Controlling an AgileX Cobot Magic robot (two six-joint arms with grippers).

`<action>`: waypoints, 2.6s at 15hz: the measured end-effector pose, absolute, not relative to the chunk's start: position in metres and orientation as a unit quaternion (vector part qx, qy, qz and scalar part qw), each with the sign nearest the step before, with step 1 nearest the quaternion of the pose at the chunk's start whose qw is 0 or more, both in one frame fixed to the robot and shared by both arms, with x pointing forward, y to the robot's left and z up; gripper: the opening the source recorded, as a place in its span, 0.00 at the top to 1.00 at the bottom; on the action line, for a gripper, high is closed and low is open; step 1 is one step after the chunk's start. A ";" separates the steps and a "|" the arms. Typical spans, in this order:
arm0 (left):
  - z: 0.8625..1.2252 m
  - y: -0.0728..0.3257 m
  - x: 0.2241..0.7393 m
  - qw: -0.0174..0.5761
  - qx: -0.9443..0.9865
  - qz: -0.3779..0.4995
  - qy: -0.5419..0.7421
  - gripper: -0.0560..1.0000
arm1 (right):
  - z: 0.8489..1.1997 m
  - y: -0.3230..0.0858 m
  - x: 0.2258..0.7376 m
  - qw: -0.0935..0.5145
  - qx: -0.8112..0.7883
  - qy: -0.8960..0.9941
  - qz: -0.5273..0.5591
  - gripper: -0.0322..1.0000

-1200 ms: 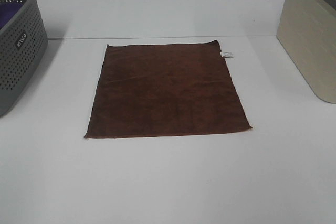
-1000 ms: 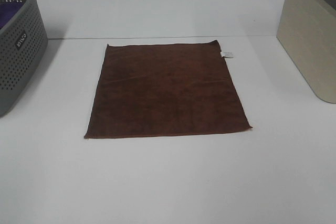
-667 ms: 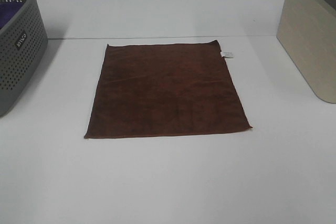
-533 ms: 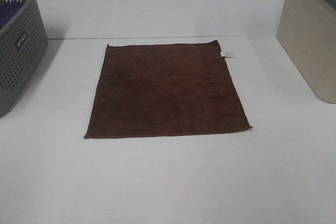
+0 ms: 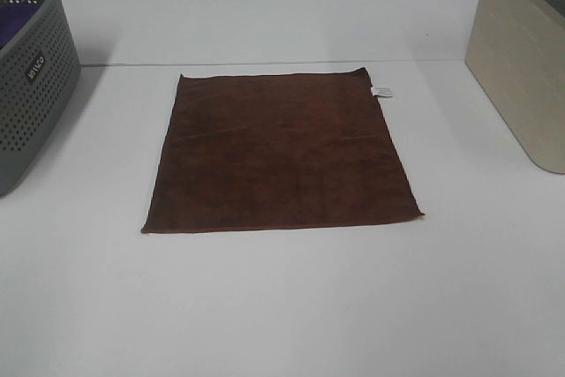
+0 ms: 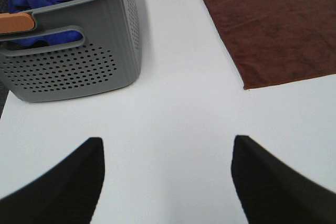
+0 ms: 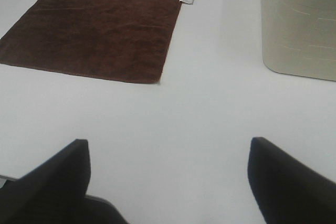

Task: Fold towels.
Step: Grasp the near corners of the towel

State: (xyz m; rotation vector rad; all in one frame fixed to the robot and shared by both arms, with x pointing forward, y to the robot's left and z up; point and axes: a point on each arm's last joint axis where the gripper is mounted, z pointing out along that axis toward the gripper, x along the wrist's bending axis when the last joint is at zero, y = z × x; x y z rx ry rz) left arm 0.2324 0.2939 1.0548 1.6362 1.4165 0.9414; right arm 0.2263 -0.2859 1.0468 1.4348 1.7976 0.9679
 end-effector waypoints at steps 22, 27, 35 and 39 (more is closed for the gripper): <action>1.055 0.294 0.232 0.381 0.641 0.369 0.555 0.32 | 1.047 -0.286 0.226 0.318 0.545 0.683 0.368 0.21; 1.055 0.294 0.232 0.381 0.641 0.369 0.555 0.32 | 1.047 -0.286 0.226 0.318 0.545 0.683 0.368 0.21; 1.055 0.294 0.232 0.381 0.641 0.369 0.555 0.32 | 1.047 -0.286 0.226 0.318 0.545 0.683 0.368 0.21; 1.055 0.294 0.232 0.382 0.641 0.368 0.555 0.32 | 1.047 -0.285 0.226 0.313 0.544 0.683 0.373 0.21</action>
